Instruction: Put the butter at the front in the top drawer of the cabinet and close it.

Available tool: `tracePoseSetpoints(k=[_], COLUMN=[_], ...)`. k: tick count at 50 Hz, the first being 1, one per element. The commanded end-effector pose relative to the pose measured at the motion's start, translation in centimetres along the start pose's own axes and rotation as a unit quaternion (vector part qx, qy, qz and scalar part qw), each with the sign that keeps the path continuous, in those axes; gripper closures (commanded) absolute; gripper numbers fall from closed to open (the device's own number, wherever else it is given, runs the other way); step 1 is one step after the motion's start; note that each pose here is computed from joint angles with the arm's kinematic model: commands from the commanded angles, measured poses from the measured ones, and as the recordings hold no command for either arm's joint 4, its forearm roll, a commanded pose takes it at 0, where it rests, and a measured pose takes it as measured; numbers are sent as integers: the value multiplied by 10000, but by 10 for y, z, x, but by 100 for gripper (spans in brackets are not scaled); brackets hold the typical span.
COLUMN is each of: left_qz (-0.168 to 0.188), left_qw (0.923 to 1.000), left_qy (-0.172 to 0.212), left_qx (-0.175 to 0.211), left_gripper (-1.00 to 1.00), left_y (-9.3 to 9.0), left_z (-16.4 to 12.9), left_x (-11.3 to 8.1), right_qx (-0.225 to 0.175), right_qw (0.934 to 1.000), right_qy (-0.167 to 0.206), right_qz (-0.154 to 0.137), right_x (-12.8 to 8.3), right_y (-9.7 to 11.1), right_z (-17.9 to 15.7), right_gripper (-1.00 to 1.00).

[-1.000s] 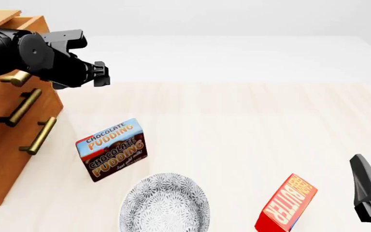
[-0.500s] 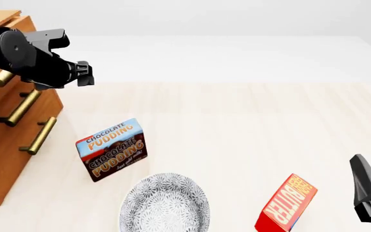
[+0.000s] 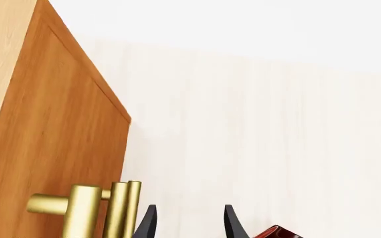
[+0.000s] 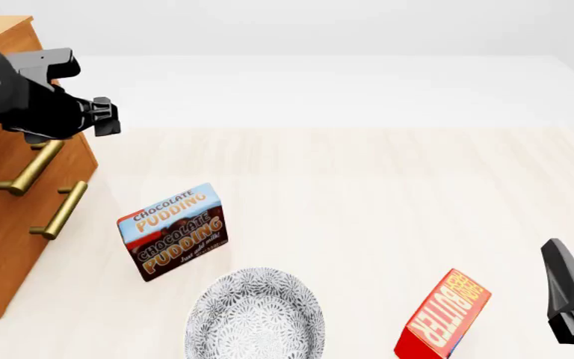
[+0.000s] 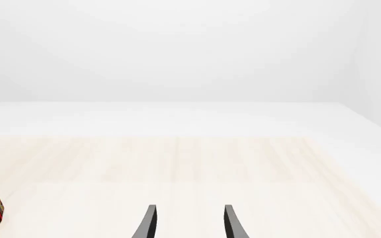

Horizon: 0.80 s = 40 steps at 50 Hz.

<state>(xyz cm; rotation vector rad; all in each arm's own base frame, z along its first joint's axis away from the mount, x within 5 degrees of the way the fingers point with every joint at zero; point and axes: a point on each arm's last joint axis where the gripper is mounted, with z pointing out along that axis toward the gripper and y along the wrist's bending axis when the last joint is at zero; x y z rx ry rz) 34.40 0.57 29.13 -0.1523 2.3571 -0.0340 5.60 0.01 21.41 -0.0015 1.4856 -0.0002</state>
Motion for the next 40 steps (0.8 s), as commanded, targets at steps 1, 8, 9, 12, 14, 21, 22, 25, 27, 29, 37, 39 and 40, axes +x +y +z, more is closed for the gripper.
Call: tracePoseSetpoints(k=[1,8,9,12,14,21,22,25,27,29,37,39,40], left_qz=[-474,-316,-203,-86,5,271,338,390,439,450,571,609,666], left_qw=[9983,9992,9996,9996,9994,9978,9975,9966,9962,9959,9941,9938,9931], left_qy=[-242,-249,-173,-62,-110,-133,-99,-130,-117,-127,-283,-294,-304], left_qx=[-218,16,100,245,335,597,613,711,748,779,876,883,918], left_gripper=[-100,-100,-100,-100,-100,-100,-100,-100,-100,-100,-100,-100,-100], left_y=[28,6,-3,-18,-26,-50,-52,-61,-64,-66,-67,-67,-68], left_z=[-9,-7,-5,-1,-6,-16,-15,-23,-23,-26,-54,-59,-64], left_x=[0,0,2,5,3,0,0,-1,-1,0,3,6,10], right_qx=[2,2,1,1,0,2,1,0,2,1,2,1,1], right_qw=[10000,10000,10000,10000,10000,10000,10000,10000,10000,10000,10000,10000,10000], right_qy=[-7,-7,-7,-7,-7,-7,-7,-7,-6,-7,-7,-7,-8], right_qz=[2,1,2,2,0,1,2,3,0,1,2,1,2], right_x=[0,0,0,0,0,0,0,0,0,0,0,0,0], right_y=[0,0,0,0,0,0,0,0,0,0,0,0,0], right_z=[0,0,0,0,0,0,0,0,0,0,0,0,0], right_gripper=[-100,-100,-100,-100,-100,-100,-100,-100,-100,-100,-100,-100,-100])
